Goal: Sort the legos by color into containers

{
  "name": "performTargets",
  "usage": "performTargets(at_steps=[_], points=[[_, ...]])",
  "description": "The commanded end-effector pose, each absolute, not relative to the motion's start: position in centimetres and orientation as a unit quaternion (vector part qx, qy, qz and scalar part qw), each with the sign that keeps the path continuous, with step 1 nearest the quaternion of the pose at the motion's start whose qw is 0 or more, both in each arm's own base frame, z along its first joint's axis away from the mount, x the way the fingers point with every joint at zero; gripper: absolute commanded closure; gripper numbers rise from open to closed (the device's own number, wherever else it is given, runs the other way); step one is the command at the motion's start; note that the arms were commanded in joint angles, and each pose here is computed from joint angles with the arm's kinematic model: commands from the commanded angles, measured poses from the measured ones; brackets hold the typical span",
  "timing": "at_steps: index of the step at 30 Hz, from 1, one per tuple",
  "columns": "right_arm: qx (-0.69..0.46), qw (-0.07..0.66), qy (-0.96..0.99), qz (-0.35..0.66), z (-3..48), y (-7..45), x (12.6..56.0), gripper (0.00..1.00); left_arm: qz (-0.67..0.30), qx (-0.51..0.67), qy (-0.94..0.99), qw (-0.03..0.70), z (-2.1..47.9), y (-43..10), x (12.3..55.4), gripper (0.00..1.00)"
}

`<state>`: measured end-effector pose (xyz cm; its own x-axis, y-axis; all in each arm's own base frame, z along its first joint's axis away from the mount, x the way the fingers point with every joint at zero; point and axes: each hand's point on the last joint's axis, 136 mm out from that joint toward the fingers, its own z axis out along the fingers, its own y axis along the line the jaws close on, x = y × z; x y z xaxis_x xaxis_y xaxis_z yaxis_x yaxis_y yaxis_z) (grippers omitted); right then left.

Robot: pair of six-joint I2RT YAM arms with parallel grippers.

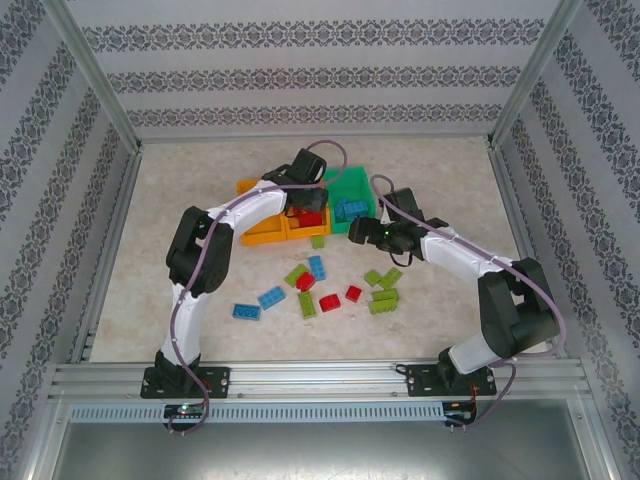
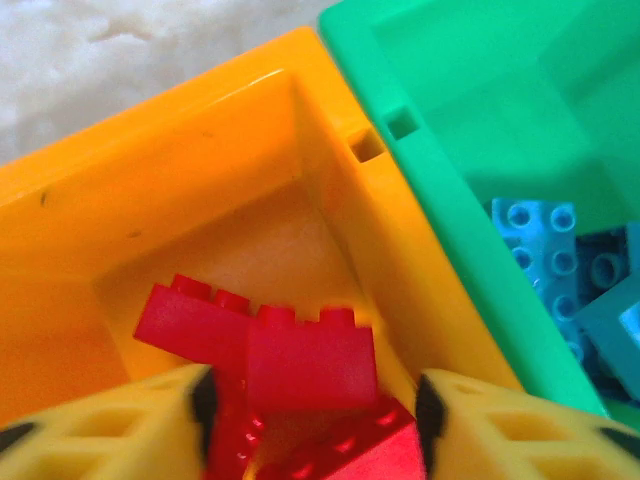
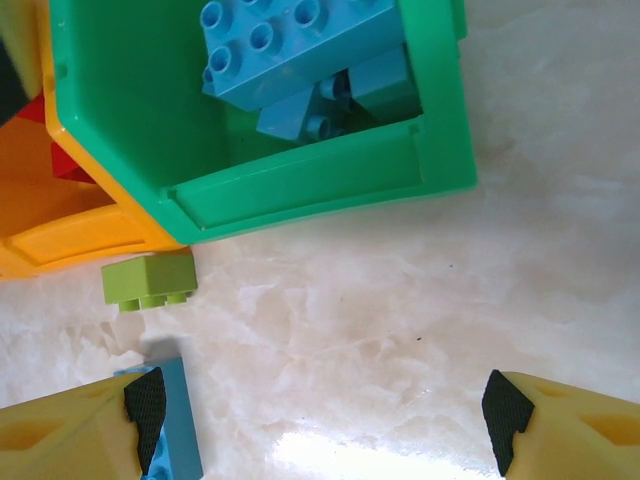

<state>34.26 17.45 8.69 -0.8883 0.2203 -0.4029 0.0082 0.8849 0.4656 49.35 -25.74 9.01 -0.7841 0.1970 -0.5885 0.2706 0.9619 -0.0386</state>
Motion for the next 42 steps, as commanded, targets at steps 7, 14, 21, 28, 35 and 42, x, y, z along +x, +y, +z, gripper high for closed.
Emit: performTargets(at_steps=[7,14,21,28,35,42], points=[[-0.03,0.264,0.943,0.203,9.7,20.6,33.6,0.14,-0.113,0.057,0.939,0.32,11.9,-25.4,47.8,0.07],[-0.062,0.251,0.942,0.212,9.4,23.4,31.8,0.19,-0.132,0.036,0.93,0.34,15.0,-24.1,45.5,0.0],[-0.07,0.203,0.955,0.203,8.3,27.2,28.8,0.2,-0.121,0.008,0.935,0.334,14.2,-21.2,43.0,0.0],[-0.021,0.152,0.96,0.234,6.6,30.5,26.3,0.2,-0.103,-0.028,0.937,0.332,13.1,-17.3,41.0,0.01],[0.006,0.112,0.963,0.243,4.9,32.2,25.2,0.19,-0.088,-0.045,0.937,0.335,12.3,-14.9,39.3,0.0],[0.021,0.108,0.961,0.253,4.9,33.7,25.7,0.2,-0.082,-0.047,0.938,0.333,11.7,-13.9,37.9,0.01]])
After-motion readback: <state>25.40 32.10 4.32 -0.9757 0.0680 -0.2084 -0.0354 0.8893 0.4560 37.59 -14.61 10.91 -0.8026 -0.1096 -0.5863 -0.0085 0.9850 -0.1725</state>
